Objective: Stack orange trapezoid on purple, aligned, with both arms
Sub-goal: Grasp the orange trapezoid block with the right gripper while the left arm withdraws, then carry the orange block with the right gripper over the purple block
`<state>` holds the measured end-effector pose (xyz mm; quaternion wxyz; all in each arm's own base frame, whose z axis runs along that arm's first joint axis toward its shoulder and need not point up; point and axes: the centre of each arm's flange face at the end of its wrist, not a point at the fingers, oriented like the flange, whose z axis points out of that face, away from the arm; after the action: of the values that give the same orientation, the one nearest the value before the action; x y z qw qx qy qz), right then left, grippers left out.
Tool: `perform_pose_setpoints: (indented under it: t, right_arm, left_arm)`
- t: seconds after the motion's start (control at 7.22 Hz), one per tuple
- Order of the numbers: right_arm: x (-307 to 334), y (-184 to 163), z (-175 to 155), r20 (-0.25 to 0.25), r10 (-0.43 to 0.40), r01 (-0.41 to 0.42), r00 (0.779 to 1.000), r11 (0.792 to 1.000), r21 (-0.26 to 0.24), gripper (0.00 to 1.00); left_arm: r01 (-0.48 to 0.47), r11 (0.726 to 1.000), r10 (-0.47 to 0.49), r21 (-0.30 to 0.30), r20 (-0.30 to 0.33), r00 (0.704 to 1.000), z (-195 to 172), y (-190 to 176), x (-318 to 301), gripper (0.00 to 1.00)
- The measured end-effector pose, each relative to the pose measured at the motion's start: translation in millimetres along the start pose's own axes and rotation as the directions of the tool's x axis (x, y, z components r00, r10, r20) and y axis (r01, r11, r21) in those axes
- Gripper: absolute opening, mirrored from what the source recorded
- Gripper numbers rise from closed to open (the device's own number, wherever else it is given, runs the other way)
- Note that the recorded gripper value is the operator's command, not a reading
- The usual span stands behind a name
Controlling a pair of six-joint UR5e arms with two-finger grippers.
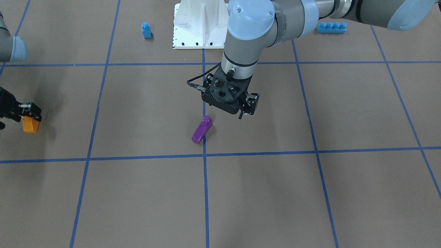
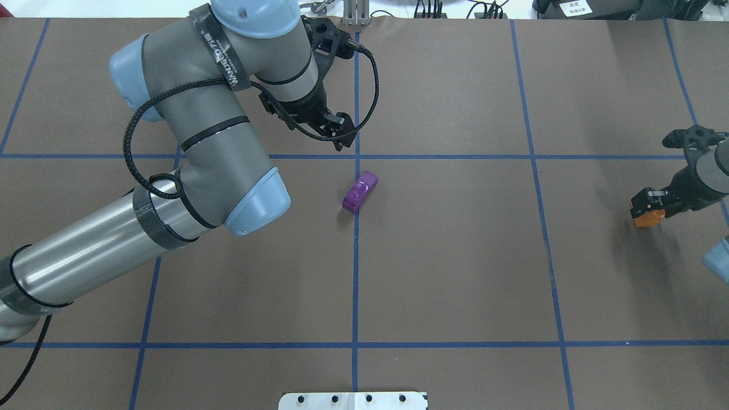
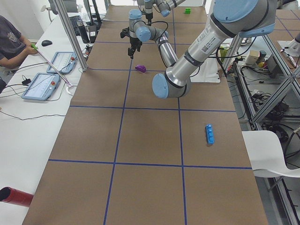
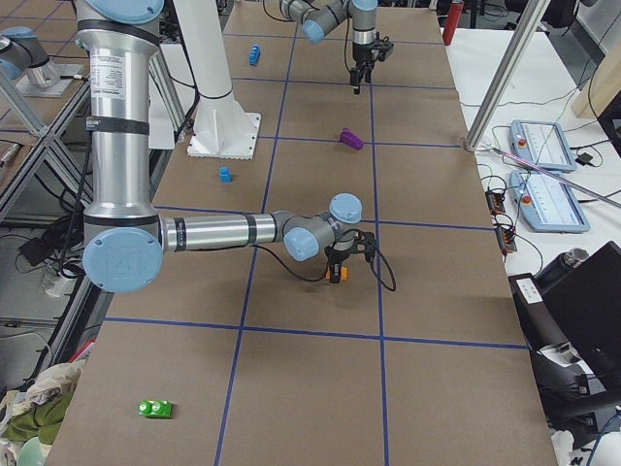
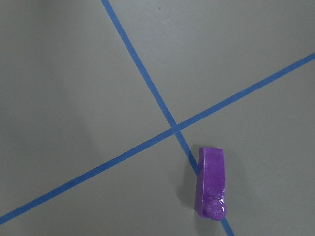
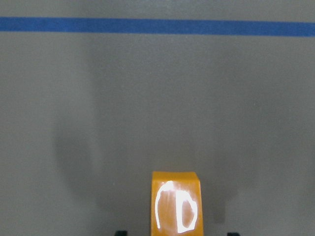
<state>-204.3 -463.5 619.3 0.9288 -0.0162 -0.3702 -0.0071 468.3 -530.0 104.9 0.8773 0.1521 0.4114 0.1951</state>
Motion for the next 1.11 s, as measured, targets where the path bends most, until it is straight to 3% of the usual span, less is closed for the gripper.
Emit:
perform_pose_setpoints:
  t: [0.14, 0.55, 0.69, 1.11]
  right_arm:
    - [0, 0, 0, 0.001, 0.0, 0.0, 1.0, 1.0, -0.001, 0.02]
    - [-5, -3, -2, 0.009, 0.0, 0.0, 1.0, 1.0, -0.005, 0.0]
    - [-10, -5, -8, 0.035, 0.006, -0.005, 0.999, 1.0, -0.015, 0.0]
    - [-59, -60, -96, 0.126, 0.101, -0.097, 0.987, 0.995, -0.033, 0.0]
  left_arm:
    - [0.0, 1.0, 0.0, 0.0, 0.001, 1.0, 0, 0, 0, 1.0]
    - [0.0, 1.0, 0.0, 0.001, -0.001, 1.0, -1, 1, 0, 1.0]
    - [-0.001, 1.0, 0.001, 0.003, -0.002, 1.0, -3, 4, -2, 1.0]
    - [0.015, 1.0, -0.015, -0.007, 0.021, 1.0, -6, 24, -34, 1.0]
